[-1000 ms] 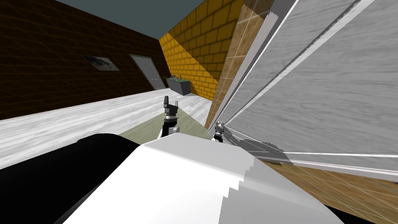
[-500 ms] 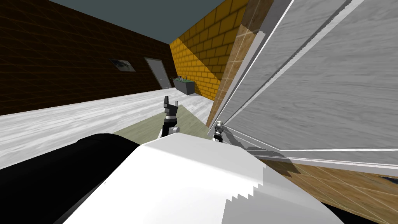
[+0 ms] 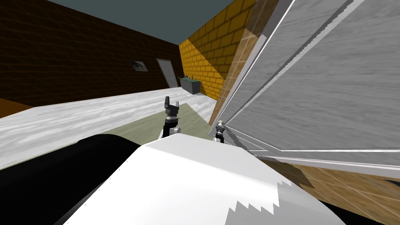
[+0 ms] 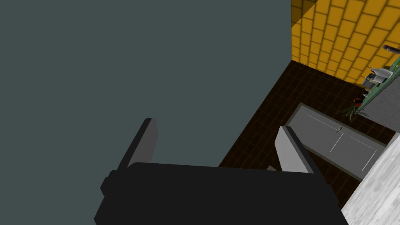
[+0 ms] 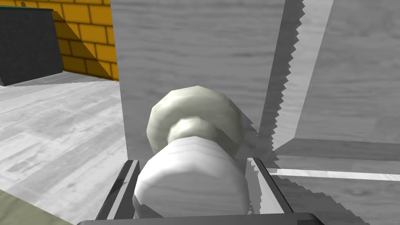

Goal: Push the door open

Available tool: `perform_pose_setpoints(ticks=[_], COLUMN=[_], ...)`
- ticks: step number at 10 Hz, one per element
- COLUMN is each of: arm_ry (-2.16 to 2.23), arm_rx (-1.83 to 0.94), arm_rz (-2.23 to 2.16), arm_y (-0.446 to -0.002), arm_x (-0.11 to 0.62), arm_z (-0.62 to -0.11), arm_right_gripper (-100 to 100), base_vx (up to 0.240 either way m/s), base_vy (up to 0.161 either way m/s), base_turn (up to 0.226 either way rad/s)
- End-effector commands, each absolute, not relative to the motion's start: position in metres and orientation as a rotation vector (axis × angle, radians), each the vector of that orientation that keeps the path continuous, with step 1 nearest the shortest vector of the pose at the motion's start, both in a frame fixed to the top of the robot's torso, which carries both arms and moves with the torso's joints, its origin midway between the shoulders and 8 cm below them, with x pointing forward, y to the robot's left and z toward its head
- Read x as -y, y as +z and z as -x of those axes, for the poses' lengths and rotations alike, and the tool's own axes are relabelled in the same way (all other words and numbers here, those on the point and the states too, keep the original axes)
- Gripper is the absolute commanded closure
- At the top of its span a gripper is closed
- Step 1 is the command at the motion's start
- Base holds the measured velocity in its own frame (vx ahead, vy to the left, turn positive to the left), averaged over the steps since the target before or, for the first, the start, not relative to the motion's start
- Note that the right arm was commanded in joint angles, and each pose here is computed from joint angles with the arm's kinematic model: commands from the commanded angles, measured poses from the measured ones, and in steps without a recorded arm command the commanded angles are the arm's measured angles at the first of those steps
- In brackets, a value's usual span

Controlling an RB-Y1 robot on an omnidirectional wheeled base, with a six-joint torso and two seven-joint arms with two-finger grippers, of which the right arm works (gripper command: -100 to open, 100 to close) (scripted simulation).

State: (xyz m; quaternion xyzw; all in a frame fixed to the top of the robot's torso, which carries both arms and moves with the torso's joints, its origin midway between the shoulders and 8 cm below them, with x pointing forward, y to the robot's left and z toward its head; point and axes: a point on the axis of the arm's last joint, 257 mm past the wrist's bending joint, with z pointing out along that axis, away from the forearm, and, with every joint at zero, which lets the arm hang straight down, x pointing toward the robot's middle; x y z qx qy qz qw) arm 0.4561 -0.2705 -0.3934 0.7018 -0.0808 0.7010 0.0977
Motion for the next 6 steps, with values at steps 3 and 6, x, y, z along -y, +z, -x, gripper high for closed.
perform_pose_setpoints(ticks=[3,6], arm_ry=[2.072,2.078], arm_rx=[0.241,0.236], arm_rz=[-2.065,-2.07], arm_y=[-0.3936,-0.3933], arm_x=[0.2832,0.2834], arm_z=[-0.4616,-0.467], arm_right_gripper=[100,100], base_vx=[-0.144,-0.139], base_vy=[-0.056,-0.052], base_turn=[0.12,0.138])
